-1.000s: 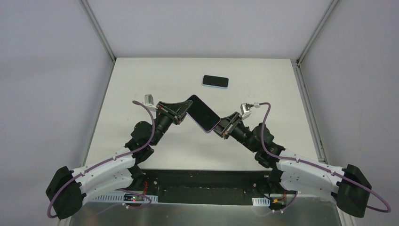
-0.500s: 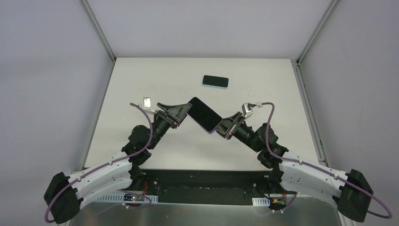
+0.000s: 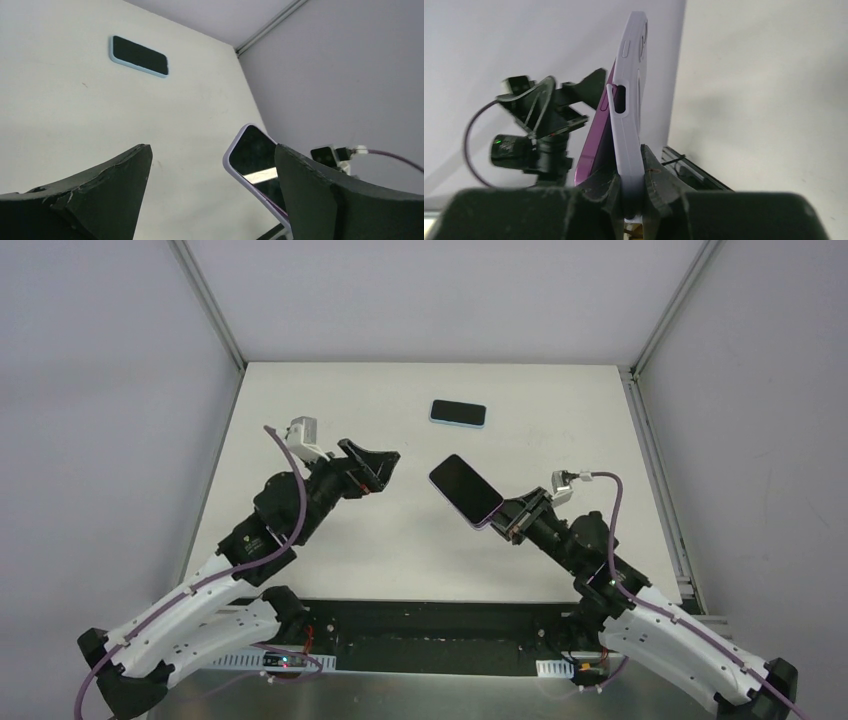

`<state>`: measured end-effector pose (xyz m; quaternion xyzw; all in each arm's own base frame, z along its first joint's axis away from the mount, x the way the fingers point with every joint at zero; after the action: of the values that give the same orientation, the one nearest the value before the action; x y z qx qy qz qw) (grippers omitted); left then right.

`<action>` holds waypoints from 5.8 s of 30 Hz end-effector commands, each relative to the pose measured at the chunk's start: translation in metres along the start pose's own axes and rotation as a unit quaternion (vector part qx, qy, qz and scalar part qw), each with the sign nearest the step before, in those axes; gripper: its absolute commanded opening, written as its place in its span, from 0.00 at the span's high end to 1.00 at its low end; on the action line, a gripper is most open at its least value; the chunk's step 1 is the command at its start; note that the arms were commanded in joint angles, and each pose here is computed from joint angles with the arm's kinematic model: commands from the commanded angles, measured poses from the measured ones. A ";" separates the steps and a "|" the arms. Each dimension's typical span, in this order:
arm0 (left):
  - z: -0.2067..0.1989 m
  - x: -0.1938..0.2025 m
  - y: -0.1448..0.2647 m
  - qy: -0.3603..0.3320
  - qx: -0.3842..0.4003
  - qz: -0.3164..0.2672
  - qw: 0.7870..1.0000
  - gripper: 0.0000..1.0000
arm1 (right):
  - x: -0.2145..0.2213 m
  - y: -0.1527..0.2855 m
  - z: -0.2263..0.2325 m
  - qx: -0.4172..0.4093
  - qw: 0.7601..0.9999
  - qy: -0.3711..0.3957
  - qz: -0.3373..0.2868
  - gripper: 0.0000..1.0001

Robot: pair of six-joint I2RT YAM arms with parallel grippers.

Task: Take the phone out of the phone case
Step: Remove the phone case from the phone, then place the phone case at the center of the board.

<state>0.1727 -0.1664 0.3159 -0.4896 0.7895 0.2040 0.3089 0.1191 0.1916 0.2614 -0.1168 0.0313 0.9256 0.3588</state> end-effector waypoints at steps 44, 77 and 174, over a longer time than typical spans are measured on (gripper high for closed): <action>-0.082 0.161 -0.031 -0.568 0.071 0.220 0.790 0.33 | -0.005 -0.003 -0.021 0.229 0.973 -0.012 0.006 1.00; -0.091 0.147 -0.033 -0.589 0.064 0.193 0.782 1.00 | -0.014 0.010 -0.030 0.267 0.963 0.031 -0.024 1.00; 0.001 0.088 0.037 -0.571 0.075 0.068 0.815 1.00 | -0.103 0.003 -0.106 0.367 0.912 -0.113 -0.145 0.05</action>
<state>0.1105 -0.1958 0.2357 -0.2073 0.5204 0.4518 0.6944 0.2442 0.0839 0.1482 0.1529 0.3526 0.6952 0.6074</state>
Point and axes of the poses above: each gripper's point midway between its finger pads, its own y axis back along the fingers, its own z axis along the line the jaws close on, x = y × z, the point moved 7 cm from there along y, back along the fingers, and after that the axes turned 3 degrees about y, right-handed, at the moved point
